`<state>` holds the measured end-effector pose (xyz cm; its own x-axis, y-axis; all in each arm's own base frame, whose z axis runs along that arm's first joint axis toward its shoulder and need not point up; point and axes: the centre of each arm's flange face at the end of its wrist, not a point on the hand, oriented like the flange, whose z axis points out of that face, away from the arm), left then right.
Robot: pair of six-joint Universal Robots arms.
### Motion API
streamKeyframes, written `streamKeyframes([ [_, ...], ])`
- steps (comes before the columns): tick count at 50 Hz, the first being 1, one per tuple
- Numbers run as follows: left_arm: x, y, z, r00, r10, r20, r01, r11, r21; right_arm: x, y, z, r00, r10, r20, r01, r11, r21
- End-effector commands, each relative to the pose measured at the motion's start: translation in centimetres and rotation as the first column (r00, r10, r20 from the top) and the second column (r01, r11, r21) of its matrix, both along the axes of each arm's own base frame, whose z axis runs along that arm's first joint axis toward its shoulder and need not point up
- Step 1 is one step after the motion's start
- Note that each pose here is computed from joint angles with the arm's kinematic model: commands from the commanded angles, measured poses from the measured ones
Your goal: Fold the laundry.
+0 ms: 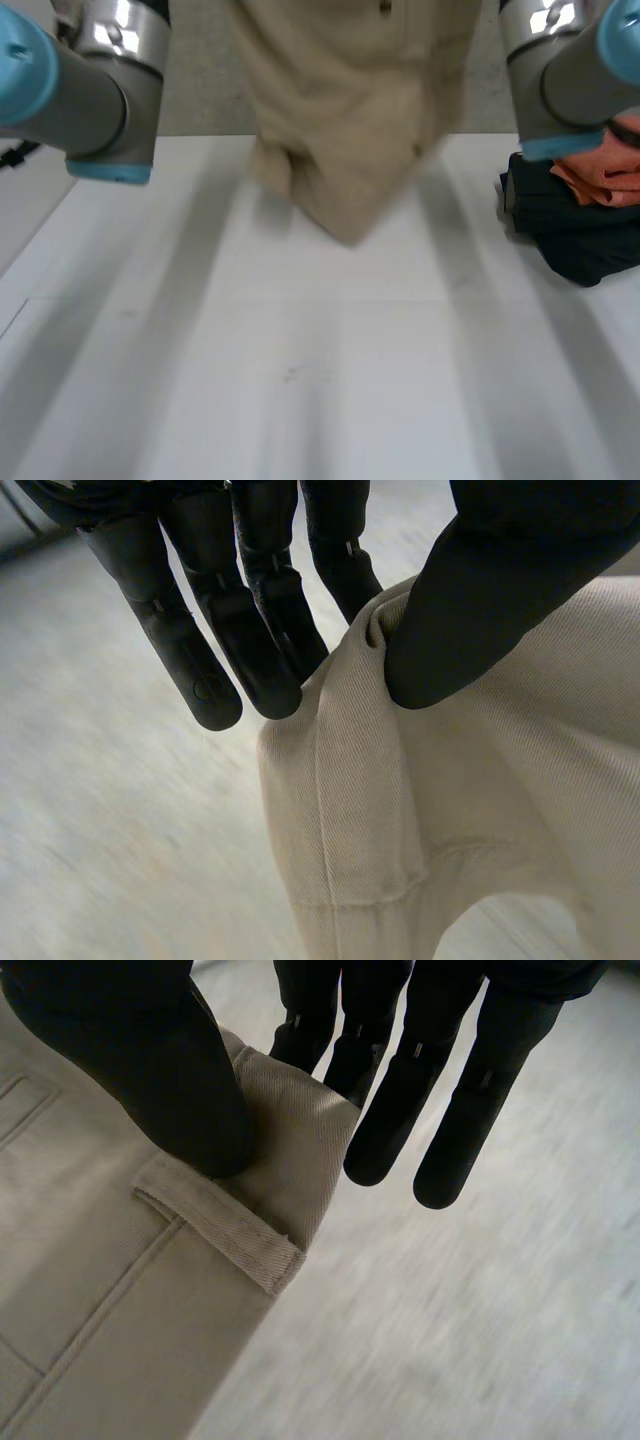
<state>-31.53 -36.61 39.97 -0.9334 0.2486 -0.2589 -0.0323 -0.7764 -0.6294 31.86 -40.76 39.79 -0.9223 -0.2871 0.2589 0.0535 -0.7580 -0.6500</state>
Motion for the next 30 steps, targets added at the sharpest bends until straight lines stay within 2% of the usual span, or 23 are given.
streamKeyframes([
  [1,0.6,1.1,-0.2,1.0,0.025,-0.016,-0.025,0.999,0.048,-0.4,1.3,0.4,0.999,0.014,-0.037,-0.012,0.999,0.043],
  [5,0.5,2.2,-4.2,0.998,0.017,0.064,-0.029,0.981,0.193,-0.2,1.5,-4.4,0.988,0.064,-0.14,-0.029,0.972,0.234],
  [6,0.5,2.7,-4.8,0.997,0.009,0.077,-0.025,0.975,0.22,-0.1,1.8,-6.8,0.981,0.081,-0.175,-0.023,0.95,0.311],
  [9,0.4,4.7,-9.3,0.987,-0.03,0.157,-0.029,0.931,0.363,-0.5,2.5,-9.8,0.971,0.107,-0.216,-0.006,0.906,0.422],
  [10,0.4,5.2,-10.7,0.982,-0.042,0.182,-0.035,0.915,0.402,-0.7,3.3,-11.8,0.961,0.131,-0.243,0.006,0.87,0.493],
  [12,0.8,7.0,-15.2,0.96,-0.073,0.272,-0.077,0.86,0.504,-0.9,4.3,-13.9,0.949,0.158,-0.272,0.026,0.823,0.568],
  [14,1.2,8.1,-17.5,0.941,-0.086,0.329,-0.113,0.833,0.541,-1.3,5.6,-17.4,0.922,0.197,-0.333,0.076,0.751,0.656],
  [15,1.6,8.9,-19.4,0.919,-0.092,0.383,-0.151,0.815,0.56,-1.4,6.1,-18.4,0.91,0.21,-0.357,0.096,0.731,0.675],
  [16,1.6,8.9,-19.4,0.919,-0.093,0.384,-0.152,0.814,0.56,-1.5,6.5,-19.4,0.896,0.223,-0.385,0.119,0.715,0.689],
  [17,2.2,10.0,-21.8,0.88,-0.105,0.463,-0.212,0.786,0.581,-1.9,7.3,-21.3,0.862,0.247,-0.443,0.168,0.686,0.708],
  [18,2.5,10.6,-22.8,0.858,-0.112,0.501,-0.239,0.777,0.582,-1.9,7.9,-22.1,0.842,0.262,-0.471,0.188,0.676,0.713],
  [22,2.7,12.8,-24.8,0.786,-0.144,0.601,-0.293,0.769,0.567,-3.1,9.5,-24.4,0.764,0.305,-0.569,0.28,0.637,0.718],
  [24,2.7,14.0,-25.2,0.765,-0.153,0.626,-0.313,0.761,0.568,-3.5,10.4,-25.3,0.729,0.337,-0.596,0.313,0.611,0.727],
  [25,2.8,14.4,-25.3,0.758,-0.152,0.635,-0.328,0.752,0.572,-4.1,11.2,-25.9,0.705,0.367,-0.606,0.337,0.578,0.743],
  [26,3.2,15.3,-25.4,0.747,-0.151,0.648,-0.358,0.73,0.583,-4.3,11.6,-25.9,0.698,0.381,-0.606,0.346,0.562,0.751],
  [30,4.2,17.0,-23.8,0.744,-0.121,0.657,-0.411,0.692,0.593,-5.4,13.7,-25.2,0.676,0.428,-0.599,0.367,0.51,0.778],
])
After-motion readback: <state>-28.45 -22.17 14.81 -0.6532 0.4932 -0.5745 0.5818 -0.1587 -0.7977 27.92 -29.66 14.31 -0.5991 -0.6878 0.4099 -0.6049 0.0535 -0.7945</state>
